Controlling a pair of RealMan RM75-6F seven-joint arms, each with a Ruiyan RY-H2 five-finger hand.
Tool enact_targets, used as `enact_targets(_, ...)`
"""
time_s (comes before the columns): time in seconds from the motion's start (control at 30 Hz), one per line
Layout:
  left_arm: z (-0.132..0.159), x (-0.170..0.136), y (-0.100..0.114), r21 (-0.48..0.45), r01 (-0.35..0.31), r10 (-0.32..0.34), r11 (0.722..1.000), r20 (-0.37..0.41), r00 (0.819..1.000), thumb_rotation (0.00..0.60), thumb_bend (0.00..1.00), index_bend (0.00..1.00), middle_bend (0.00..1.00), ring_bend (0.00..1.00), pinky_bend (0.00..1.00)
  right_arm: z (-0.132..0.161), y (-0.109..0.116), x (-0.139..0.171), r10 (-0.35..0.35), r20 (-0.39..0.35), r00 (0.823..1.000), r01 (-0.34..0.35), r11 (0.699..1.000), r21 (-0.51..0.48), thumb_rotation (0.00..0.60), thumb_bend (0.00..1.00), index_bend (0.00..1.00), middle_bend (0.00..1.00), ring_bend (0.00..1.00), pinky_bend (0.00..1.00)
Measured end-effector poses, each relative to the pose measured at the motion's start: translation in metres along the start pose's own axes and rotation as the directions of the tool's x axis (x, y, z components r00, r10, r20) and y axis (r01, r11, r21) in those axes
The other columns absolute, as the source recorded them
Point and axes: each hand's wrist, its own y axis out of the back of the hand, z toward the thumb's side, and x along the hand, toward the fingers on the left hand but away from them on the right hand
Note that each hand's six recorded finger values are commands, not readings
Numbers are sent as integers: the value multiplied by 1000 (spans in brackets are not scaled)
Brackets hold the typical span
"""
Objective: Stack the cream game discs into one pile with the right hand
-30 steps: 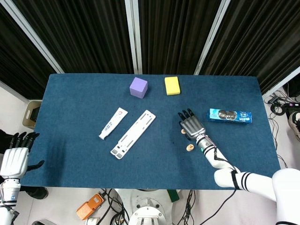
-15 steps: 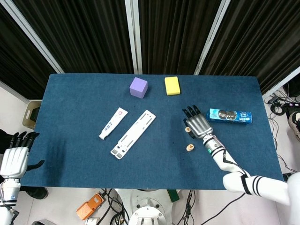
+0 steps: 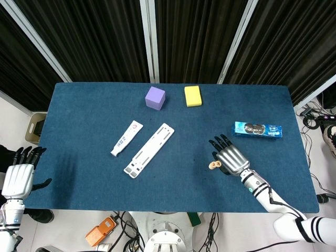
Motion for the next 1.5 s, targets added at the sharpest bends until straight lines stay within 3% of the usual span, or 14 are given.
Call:
enact_targets(0.4,-4,-3,-2,-2,5,-5,1000,-12,1000,600,75,154,128,69,0,3,-4,-7,8,7,1000,-8,999,47,600,457,527,142,36,84)
enact_targets(1.27,-6,-3,-2,-2,3,-4,1000,-16,1000,600,75,154,128,69,0,4,1,-6,-19,12,1000,19,999,33,600,457,489,142,35,84)
enact_targets(1.37,-6,-2,-1,-2,0,0,1000,-18,1000,600,75,154,128,69,0,-1,11,-1,-64,33,997,63,998,4,600,452,423,141,36,84)
enact_targets(1.5,-5,-1,1,-6,-6,6,1000,-12,1000,600,75,154,128,69,0,-18,23,14,-139,96,986,142,990,-21,600,413,186,137,36,84)
